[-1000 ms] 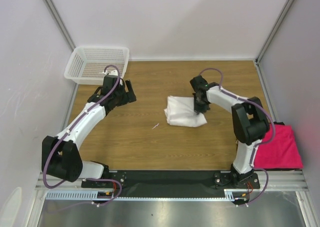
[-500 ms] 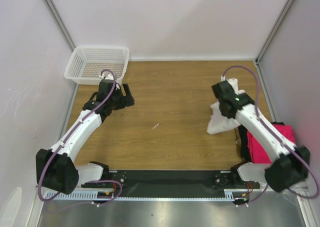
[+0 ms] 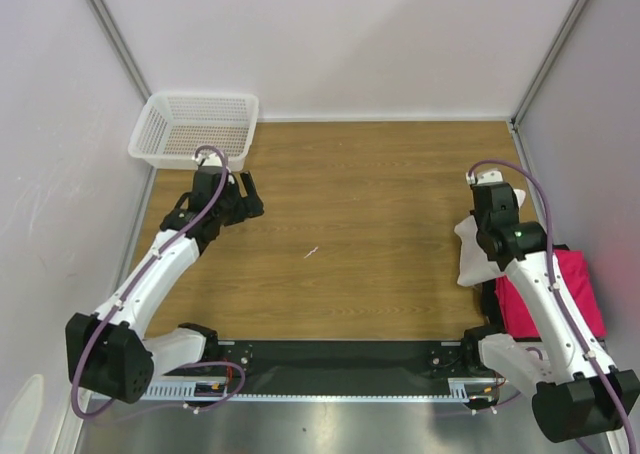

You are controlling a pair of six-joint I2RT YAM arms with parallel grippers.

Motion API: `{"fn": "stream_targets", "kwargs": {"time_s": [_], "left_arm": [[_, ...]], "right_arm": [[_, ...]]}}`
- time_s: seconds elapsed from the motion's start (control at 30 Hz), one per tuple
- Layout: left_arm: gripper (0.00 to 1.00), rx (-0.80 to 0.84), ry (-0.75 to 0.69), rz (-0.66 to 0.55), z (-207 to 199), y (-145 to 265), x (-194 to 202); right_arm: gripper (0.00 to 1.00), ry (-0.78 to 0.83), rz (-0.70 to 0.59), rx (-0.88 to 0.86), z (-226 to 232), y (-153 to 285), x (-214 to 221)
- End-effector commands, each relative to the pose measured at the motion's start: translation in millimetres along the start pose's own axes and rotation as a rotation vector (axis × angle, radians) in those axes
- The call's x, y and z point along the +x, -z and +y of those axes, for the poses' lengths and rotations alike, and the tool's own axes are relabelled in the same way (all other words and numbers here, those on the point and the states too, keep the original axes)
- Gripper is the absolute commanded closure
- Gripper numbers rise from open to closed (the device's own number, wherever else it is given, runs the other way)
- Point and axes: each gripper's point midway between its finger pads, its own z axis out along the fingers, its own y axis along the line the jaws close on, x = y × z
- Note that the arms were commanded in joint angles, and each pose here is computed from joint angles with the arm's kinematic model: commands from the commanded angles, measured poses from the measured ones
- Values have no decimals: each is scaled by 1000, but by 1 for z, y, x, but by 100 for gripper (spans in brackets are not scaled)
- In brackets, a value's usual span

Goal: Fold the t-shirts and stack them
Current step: Neatly place the folded tshirt to the corner

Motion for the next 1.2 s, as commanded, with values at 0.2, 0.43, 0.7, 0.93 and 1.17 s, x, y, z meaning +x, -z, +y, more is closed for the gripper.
{"fn": "stream_targets", "kwargs": {"time_s": [0.2,0.43,0.7,0.93,1.17], "left_arm": [[11,-5,-3,1,-5,-12,-13],[11,2,-4,37,-14,-29,-17],[12,2,-13,52,-25,-48,-32],[12,-4,-18,65,-30,-63,-42],[13,1,-17,64,-35,-71,-52]], "right_arm": [[100,82,152,-69,0,21,57],[100,105,116,-53,-15,39,59],[100,192,127,169,-53,36,65],[100,236,151,317,-80,37,67],[100,265,197,440,-103,39,65]]}}
